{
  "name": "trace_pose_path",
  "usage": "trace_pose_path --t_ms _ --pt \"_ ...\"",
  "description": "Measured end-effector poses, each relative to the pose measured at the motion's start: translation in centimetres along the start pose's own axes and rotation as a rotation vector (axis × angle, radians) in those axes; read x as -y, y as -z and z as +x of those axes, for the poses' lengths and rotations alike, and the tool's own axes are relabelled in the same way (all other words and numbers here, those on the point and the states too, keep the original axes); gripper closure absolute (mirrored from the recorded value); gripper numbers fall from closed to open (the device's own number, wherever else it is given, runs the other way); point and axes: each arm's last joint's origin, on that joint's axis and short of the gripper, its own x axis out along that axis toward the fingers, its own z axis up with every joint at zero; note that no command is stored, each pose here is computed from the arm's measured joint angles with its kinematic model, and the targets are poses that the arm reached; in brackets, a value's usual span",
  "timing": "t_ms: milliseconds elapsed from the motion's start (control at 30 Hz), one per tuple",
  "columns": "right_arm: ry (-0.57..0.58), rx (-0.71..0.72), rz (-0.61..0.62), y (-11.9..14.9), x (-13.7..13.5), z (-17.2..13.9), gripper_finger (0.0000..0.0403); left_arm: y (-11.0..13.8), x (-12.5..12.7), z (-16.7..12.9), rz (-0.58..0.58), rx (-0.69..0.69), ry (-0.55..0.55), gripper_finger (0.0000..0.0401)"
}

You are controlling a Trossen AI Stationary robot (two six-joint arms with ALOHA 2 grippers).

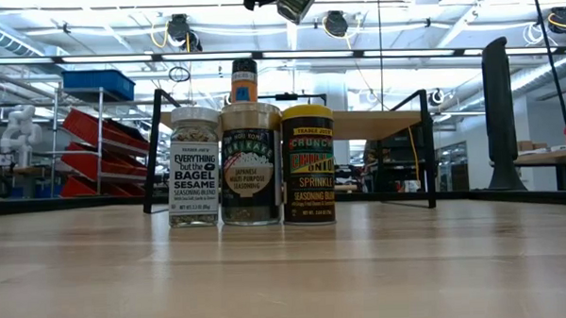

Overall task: Shelf spices
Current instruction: Put the green seasoning bottle on the shelf

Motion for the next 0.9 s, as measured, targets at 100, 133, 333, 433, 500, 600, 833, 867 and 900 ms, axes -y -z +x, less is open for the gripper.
trace_pose_path --t_ms 100,133,333,433,500,600,833,867,900 --pt "-0.006 0.002 -0.008 -0.01 -0.03 0.0 0.0204 -0.01 0.05 0.0 0.0 0.003 0.018 0.0095" --pt "-0.006 0.002 -0.011 -0.01 -0.03 0.0 0.0204 -0.01 0.05 0.0 0.0 0.003 0.019 0.01" --pt "-0.002 0.003 -0.025 -0.02 -0.01 -0.02 0.0204 0.1 0.07 0.14 0.006 0.001 0.021 0.0118" --pt "0.0 0.001 -0.026 0.0 0.0 -0.02 0.0204 0.19 0.04 0.23 0.008 -0.002 0.021 0.0127" --pt "0.001 0.001 -0.029 -0.01 0.0 -0.02 0.0204 0.31 0.06 0.42 0.012 -0.004 0.022 0.0137" --pt "0.001 0.001 -0.033 0.0 0.0 -0.04 0.0204 0.45 0.09 0.72 0.025 -0.007 0.024 0.0156" --pt "-0.002 0.003 -0.037 0.01 -0.01 -0.09 0.0204 0.47 0.1 0.83 0.036 0.0 0.027 0.0198" --pt "-0.002 0.003 -0.037 0.01 -0.01 -0.09 0.0204 0.45 0.09 0.82 0.036 0.002 0.029 0.0198" --pt "-0.002 0.003 -0.037 0.01 -0.01 -0.11 0.0204 0.45 0.1 0.83 0.036 0.003 0.031 0.0198"
